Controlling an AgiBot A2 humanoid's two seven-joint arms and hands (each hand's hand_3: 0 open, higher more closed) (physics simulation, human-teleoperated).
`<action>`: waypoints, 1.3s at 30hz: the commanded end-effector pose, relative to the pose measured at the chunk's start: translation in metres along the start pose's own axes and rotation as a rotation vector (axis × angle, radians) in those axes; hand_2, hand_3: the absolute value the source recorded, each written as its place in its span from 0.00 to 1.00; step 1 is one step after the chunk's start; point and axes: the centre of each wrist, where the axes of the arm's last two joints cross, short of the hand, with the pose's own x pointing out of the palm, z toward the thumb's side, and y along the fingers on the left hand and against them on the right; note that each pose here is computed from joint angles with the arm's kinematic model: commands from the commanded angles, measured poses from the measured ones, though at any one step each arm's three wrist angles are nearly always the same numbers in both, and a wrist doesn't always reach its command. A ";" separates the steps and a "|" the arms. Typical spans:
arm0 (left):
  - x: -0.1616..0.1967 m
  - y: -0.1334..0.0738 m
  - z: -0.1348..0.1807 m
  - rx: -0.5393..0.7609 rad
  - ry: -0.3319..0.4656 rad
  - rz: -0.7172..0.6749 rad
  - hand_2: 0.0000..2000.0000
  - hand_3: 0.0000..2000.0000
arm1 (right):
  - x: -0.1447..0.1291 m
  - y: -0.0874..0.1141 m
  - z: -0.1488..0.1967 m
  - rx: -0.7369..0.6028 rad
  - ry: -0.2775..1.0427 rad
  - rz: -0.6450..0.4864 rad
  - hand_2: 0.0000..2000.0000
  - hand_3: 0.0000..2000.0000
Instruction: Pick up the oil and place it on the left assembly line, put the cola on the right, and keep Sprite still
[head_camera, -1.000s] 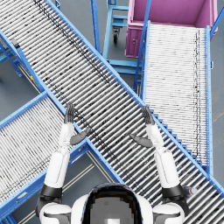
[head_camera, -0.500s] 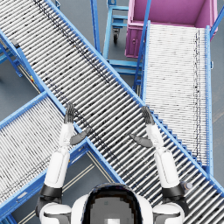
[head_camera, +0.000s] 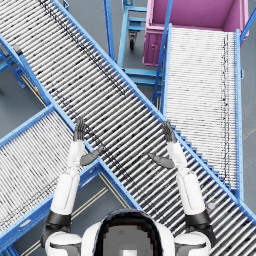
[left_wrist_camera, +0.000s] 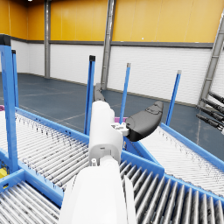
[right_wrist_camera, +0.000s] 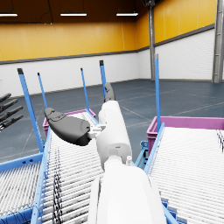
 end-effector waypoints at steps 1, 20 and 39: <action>0.000 0.000 0.000 0.000 0.000 0.000 0.00 0.00 | 0.000 0.000 0.000 0.000 0.000 0.000 0.00 0.00; 0.000 0.000 0.000 0.000 0.000 0.000 0.00 0.00 | 0.000 0.000 0.000 0.000 0.000 0.000 0.00 0.00; 0.000 0.000 0.000 0.000 0.000 0.000 0.00 0.00 | 0.000 0.000 0.000 0.000 0.000 0.000 0.00 0.00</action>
